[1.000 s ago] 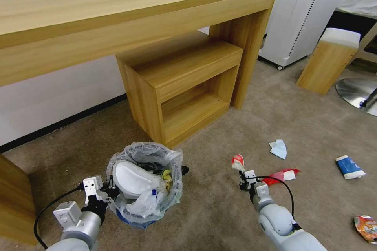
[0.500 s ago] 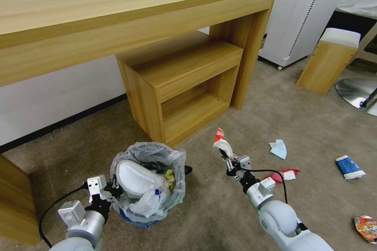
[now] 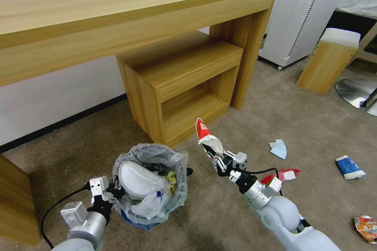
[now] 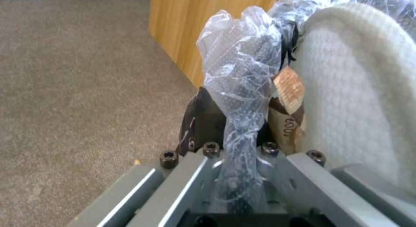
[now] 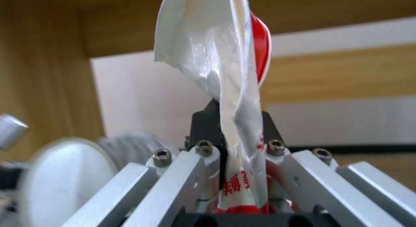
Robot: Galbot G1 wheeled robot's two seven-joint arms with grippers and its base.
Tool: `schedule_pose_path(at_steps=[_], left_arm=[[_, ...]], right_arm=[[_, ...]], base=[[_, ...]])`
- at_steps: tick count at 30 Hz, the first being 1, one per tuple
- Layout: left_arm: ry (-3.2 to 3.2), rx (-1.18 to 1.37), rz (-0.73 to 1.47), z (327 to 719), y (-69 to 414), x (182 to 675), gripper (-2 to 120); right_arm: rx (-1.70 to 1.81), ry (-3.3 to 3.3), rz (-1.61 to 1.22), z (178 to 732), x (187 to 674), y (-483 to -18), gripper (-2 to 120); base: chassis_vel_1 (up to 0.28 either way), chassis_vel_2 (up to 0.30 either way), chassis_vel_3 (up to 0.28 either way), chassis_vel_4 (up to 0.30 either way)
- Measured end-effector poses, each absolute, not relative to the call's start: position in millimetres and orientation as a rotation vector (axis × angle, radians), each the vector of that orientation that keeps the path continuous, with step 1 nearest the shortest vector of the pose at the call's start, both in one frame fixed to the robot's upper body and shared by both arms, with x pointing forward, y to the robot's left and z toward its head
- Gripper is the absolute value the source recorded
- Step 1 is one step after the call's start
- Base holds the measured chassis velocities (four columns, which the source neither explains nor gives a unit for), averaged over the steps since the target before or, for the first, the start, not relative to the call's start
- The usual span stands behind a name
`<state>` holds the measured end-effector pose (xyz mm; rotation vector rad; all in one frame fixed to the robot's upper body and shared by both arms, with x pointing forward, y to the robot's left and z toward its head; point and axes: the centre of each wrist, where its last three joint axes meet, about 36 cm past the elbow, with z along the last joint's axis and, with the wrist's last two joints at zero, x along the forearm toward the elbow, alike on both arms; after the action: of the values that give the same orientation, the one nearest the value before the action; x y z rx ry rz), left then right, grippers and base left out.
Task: Pick up the trash bin and place the garbage on the floor into it.
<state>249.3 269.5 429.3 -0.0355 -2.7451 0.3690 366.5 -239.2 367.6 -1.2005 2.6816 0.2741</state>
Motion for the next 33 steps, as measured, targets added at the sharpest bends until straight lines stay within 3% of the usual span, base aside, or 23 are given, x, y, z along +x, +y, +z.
schedule_pose_path(at_steps=[14, 33], left_arm=[[-2.716, -0.084, 0.306, 424.4, 263.5, 242.8, 1], [-2.702, -0.074, 0.308, 417.7, 259.3, 245.1, 1]], right_arm=[[-1.634, 2.347, 0.304, 411.9, 369.4, -223.9, 6], [-1.918, 2.190, 0.369, 403.7, 365.3, -191.7, 6]], base=[[0.000, 0.000, 0.000, 0.000], [0.000, 0.000, 0.000, 0.000]])
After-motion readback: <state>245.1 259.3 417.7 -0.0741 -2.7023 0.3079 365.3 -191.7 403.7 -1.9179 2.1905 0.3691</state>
